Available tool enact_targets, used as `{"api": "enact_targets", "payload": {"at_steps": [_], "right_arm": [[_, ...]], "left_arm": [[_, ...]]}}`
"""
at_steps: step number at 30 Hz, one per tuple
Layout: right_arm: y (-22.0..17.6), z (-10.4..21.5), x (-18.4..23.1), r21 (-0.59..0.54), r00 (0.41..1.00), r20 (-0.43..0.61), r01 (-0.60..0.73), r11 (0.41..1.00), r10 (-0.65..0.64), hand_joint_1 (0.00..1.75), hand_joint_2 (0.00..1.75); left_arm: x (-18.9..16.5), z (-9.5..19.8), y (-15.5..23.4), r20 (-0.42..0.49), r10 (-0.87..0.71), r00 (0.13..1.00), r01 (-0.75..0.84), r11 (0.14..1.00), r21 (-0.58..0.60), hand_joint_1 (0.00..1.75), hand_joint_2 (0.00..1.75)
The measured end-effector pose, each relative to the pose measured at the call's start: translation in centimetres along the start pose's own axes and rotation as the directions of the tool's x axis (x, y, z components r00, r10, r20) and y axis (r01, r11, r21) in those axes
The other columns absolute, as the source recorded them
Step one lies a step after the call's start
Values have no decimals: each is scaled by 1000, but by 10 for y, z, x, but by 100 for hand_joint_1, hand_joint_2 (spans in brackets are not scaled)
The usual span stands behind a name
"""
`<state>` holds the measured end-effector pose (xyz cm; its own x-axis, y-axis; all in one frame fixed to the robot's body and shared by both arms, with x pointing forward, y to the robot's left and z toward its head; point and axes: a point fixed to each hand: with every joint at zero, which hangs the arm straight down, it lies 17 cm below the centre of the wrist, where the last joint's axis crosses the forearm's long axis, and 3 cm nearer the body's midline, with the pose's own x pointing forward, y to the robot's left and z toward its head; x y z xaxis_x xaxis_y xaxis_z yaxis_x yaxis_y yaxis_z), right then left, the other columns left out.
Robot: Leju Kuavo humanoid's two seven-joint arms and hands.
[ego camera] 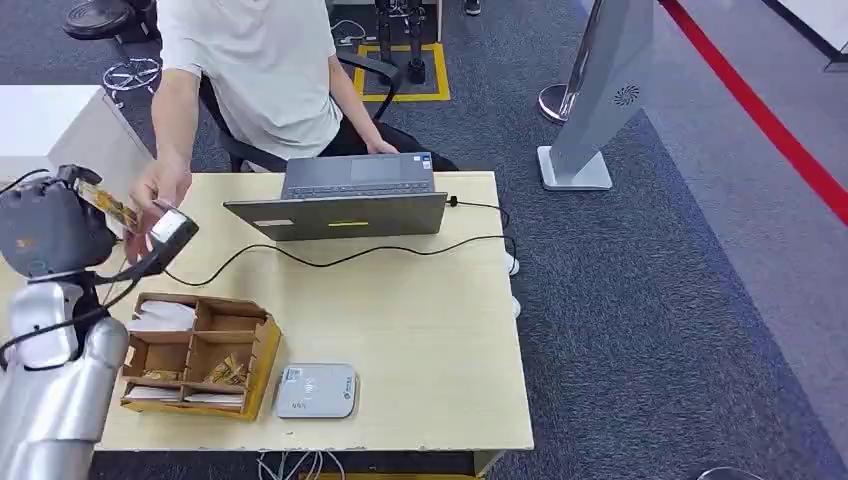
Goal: Pass the card to the sensor for recognition and then transmit it.
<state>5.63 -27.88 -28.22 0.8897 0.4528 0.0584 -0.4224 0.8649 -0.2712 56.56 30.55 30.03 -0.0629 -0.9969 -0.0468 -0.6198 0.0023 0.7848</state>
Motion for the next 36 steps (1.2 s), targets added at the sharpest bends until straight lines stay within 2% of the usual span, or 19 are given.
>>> {"api": "enact_targets", "payload": {"at_steps": [5, 9, 33, 34, 36], "right_arm": [[-3, 0, 14, -5, 999, 37, 36, 999, -36, 0, 175], [1, 1, 16, 6, 999, 26, 40, 999, -40, 0, 175], [6, 2, 17, 18, 999, 24, 39, 999, -39, 0, 175], [5, 2, 17, 17, 999, 25, 37, 999, -38, 0, 175], [5, 2, 18, 14, 999, 31, 37, 999, -37, 0, 175]], "left_arm": [[-40, -59, -8, -66, -122, 990, 115, 988, -101, 175, 175], [-51, -86, 4, -90, -151, 984, 141, 984, -112, 175, 175], [-53, -83, -12, -99, -162, 982, 144, 976, -164, 175, 175], [-53, -83, -13, -99, -162, 982, 144, 976, -166, 0, 175], [-54, -82, -15, -100, -162, 982, 143, 975, -171, 0, 175]]}}
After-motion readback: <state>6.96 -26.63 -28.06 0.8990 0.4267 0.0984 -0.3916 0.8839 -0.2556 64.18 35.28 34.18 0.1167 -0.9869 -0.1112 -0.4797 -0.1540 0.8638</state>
